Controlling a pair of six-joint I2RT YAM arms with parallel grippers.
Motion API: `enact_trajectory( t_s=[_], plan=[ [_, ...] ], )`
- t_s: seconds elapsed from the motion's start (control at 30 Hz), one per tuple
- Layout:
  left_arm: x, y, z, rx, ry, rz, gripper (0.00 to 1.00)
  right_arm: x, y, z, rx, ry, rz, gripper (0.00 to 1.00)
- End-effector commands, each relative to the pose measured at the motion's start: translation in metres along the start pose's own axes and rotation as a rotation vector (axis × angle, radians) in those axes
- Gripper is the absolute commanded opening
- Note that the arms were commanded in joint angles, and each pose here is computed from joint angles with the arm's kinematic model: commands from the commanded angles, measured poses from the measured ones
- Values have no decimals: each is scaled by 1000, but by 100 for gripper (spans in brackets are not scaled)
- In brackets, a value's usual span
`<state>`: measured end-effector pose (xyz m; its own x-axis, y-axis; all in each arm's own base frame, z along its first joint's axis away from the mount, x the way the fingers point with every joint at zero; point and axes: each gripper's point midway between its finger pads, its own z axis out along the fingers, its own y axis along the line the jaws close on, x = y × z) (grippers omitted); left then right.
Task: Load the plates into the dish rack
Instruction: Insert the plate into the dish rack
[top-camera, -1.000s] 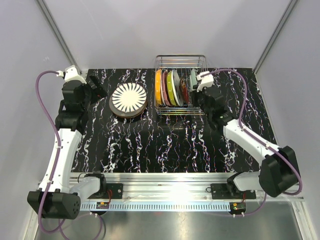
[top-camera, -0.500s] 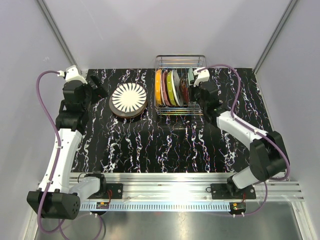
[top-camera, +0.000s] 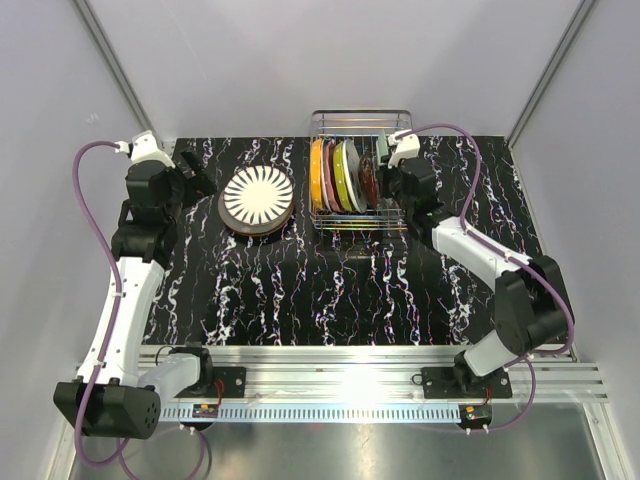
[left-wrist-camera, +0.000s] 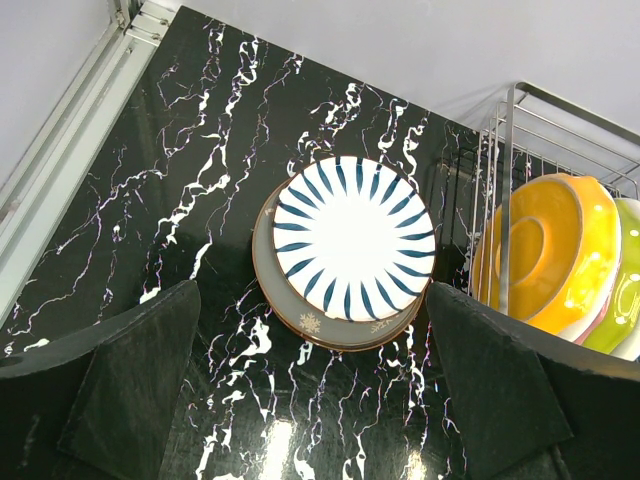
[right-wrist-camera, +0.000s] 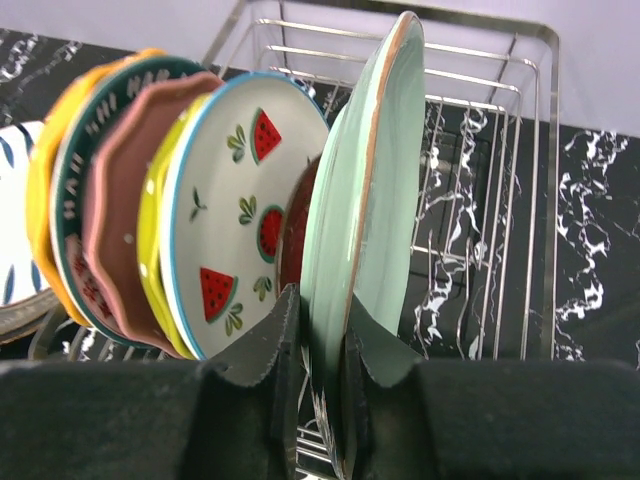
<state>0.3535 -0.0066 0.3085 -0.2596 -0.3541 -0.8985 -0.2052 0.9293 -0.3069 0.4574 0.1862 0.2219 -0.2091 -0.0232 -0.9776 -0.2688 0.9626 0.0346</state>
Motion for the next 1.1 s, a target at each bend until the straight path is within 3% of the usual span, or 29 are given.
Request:
enact_trajectory(
  t_s=[0.0,0.23,1.07],
  plan=[
    [-22,-7,-5,18,-64,3,99,-131,15,-24,-66,-338,44,0],
    [-23,-8,-5,20,-65,1,99,-145,16,-31,-79,-361,49,0],
    [-21,-8,-3,22,-54,3,99,-41,9,31,-18,-148,53,1]
  ],
)
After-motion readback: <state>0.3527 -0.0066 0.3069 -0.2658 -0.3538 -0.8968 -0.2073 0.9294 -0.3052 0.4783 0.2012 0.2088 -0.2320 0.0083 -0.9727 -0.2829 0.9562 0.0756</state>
